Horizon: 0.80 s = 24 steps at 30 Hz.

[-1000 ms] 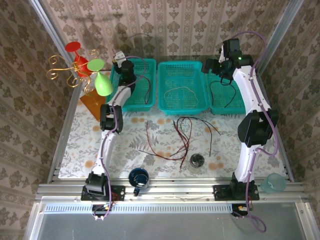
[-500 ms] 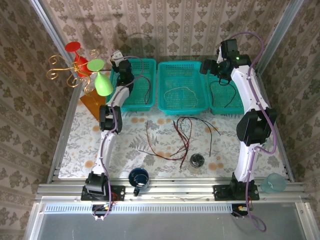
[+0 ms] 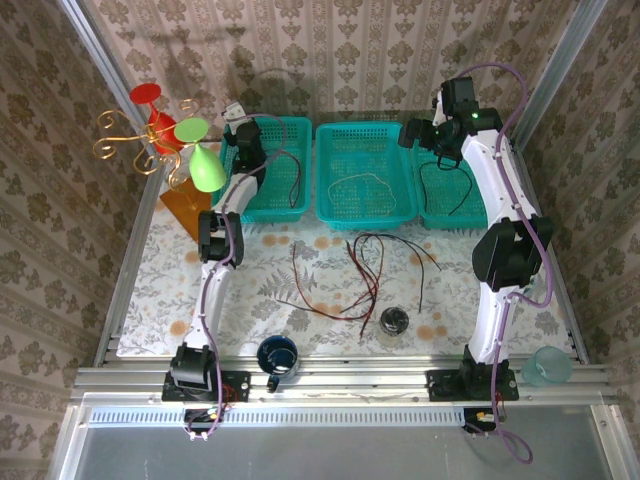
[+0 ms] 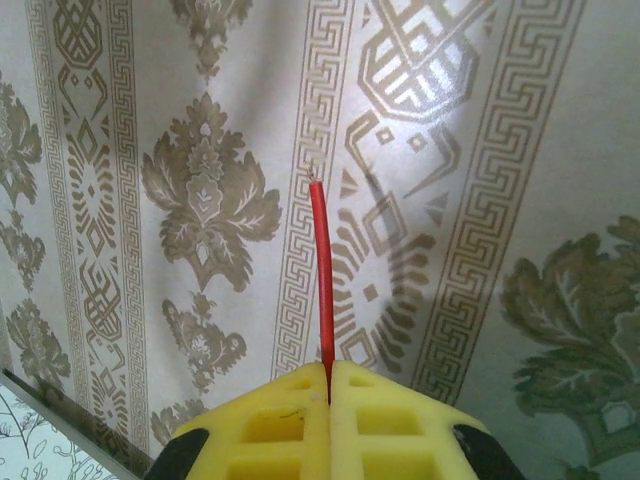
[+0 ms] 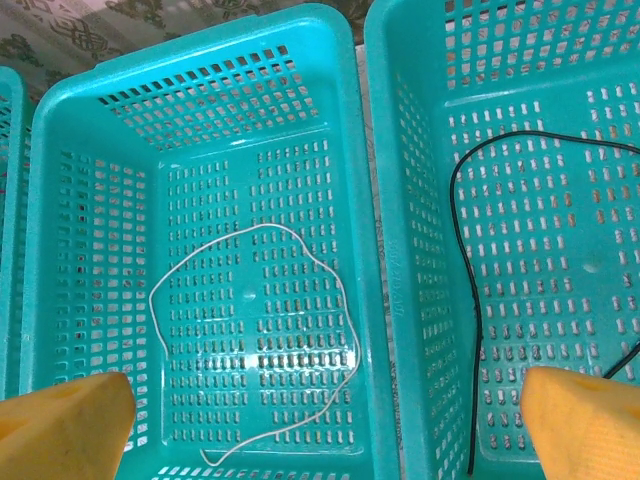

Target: Untangle the cables

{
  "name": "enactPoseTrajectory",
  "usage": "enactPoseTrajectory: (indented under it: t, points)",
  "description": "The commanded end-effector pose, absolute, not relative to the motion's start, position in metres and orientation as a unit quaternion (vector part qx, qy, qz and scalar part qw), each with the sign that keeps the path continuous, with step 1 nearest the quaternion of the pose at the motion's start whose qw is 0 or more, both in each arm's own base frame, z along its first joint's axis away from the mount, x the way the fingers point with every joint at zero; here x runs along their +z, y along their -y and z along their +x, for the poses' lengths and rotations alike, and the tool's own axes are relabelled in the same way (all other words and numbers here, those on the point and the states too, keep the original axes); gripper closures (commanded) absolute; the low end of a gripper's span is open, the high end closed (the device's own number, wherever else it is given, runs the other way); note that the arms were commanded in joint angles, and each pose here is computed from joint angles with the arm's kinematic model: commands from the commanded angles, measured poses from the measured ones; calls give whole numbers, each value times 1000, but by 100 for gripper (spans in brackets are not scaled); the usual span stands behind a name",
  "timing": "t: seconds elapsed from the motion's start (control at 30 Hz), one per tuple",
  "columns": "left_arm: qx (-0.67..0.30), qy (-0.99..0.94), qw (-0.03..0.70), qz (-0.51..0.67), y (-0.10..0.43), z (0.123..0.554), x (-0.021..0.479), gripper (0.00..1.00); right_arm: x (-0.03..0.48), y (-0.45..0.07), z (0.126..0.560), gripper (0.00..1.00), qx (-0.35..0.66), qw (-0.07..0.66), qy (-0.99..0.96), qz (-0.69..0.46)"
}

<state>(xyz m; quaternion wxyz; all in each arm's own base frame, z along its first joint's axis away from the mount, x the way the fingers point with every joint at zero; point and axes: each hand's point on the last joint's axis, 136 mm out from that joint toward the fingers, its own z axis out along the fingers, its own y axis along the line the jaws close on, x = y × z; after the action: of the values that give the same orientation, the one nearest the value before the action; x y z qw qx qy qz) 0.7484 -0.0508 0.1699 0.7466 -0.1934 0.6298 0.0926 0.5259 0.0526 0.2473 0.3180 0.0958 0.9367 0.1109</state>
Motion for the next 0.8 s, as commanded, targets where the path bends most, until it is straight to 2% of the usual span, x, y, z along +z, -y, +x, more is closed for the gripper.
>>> enactPoseTrajectory:
  t: [0.0,0.5,0.77]
  points:
    - [97,-610,765,-181,56,747,188,100,250,-59,525,0,116,313,-939,80]
    - [100,-608,778,-125,120,716,220,100,266,-60,509,0,117,325,-935,75]
    - [89,-645,748,-131,125,698,214,100,261,-60,499,0,120,326,-934,77]
